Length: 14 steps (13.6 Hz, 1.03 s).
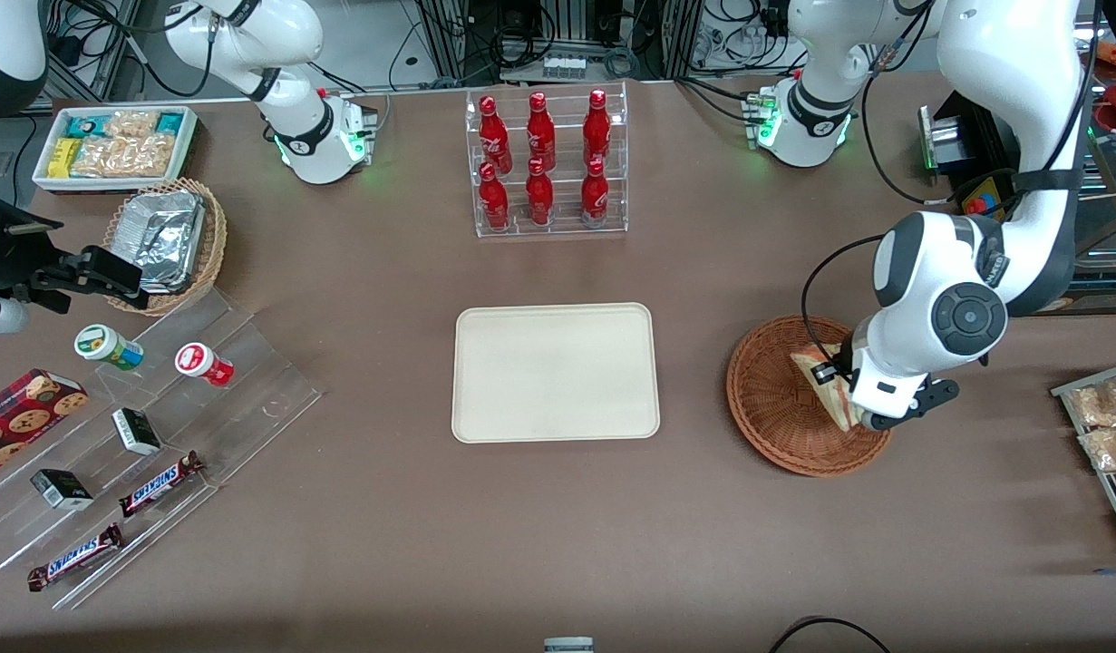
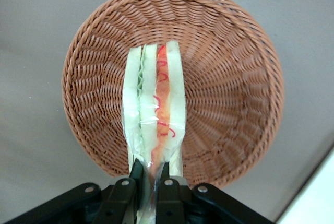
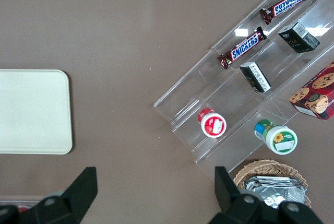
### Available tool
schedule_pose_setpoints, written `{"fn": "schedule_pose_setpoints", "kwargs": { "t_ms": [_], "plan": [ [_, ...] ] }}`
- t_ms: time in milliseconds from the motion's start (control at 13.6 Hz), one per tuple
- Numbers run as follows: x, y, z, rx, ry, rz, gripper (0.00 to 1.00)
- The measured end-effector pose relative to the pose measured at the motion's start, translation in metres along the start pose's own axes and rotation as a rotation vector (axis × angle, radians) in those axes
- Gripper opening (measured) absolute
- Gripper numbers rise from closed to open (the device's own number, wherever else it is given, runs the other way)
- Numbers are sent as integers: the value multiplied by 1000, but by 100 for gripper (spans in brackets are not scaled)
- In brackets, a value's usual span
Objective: Place sandwich from basket to tray
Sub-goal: 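Close the left gripper on the sandwich and lift it, then carry the sandwich with the left gripper over the cream tray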
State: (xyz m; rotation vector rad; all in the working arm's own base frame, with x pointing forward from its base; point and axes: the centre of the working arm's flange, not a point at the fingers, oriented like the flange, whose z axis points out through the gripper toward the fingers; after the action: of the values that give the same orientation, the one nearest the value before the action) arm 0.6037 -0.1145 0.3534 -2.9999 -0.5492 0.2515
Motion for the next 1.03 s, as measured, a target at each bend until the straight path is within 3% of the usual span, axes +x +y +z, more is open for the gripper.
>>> {"fn": "schedule_pose_setpoints", "kwargs": {
  "t_ms": [587,1028],
  "plan": [
    [-50,77,-23,-33,22,307,13],
    [-93,145,12,-40,14,440,13]
  ]
}}
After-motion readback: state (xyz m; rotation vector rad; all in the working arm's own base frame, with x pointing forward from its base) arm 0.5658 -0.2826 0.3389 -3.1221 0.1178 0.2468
